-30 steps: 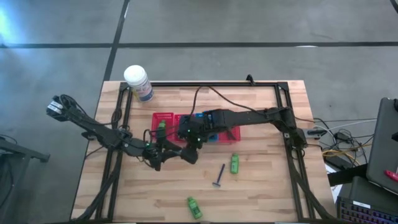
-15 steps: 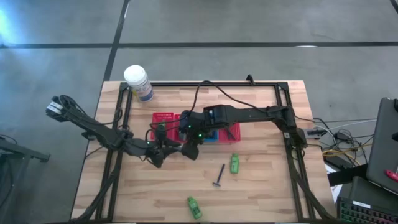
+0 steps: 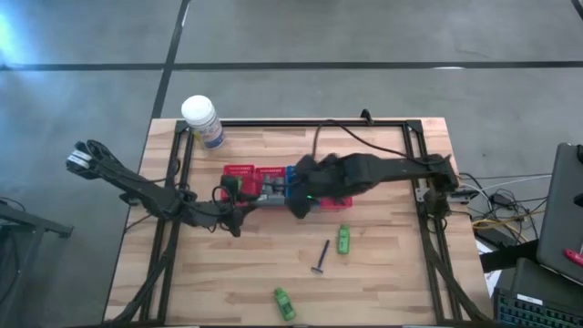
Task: Pick & Place Travel size toiletries
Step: Put the gray deodorant into the middle red bin
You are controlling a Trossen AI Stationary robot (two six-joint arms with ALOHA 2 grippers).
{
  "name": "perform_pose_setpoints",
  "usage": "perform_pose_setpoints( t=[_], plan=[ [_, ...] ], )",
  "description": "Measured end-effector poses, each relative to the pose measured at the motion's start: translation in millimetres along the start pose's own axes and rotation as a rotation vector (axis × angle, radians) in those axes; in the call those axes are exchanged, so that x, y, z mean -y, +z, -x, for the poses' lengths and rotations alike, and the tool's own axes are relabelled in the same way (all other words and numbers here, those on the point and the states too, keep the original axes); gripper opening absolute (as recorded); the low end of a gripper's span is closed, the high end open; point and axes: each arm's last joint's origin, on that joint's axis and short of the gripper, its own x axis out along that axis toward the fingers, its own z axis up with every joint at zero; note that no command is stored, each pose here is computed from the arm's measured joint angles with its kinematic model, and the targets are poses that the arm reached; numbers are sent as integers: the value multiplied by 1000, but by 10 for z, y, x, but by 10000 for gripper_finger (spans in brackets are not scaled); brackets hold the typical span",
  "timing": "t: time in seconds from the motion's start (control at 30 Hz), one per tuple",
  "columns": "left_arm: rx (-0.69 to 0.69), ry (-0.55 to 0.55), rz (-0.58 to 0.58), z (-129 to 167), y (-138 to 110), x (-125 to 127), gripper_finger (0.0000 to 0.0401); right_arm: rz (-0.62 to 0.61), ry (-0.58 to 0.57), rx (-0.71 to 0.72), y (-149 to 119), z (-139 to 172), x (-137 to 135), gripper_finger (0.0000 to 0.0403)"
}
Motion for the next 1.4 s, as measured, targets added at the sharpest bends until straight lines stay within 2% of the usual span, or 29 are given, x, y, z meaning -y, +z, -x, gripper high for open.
perform_pose_setpoints(
  t=[0.1, 0.2, 0.3, 0.43, 0.57, 0.83, 0.93, 1.17, 1.4],
  plan=[
    [-59, 68, 64, -28, -75, -10, 117, -120, -153, 98, -85, 208, 126, 364],
    [-150, 178, 127, -74, -163, -77, 117, -216, -248, 137, -165, 331, 223, 363],
    [-237, 286, 211, -138, -255, -191, 117, -302, -268, 141, -195, 329, 244, 364],
    [-318, 359, 459, -188, -304, -366, 115, -330, -277, 139, -215, 270, 235, 361],
    [-387, 371, 690, -172, -301, -477, 115, -364, -319, 120, -279, 156, 236, 352],
    [-524, 247, 1021, -238, -220, -399, 115, -434, -350, 110, -335, 49, 245, 325],
    [-553, 236, 1056, -329, -178, -313, 115, -443, -354, 111, -333, 42, 254, 318],
    [-612, 190, 1058, -594, -125, -132, 115, -425, -355, 108, -333, 40, 253, 299],
    [-627, 185, 1049, -721, -77, -67, 123, -398, -356, 103, -334, 40, 252, 279]
  ],
)
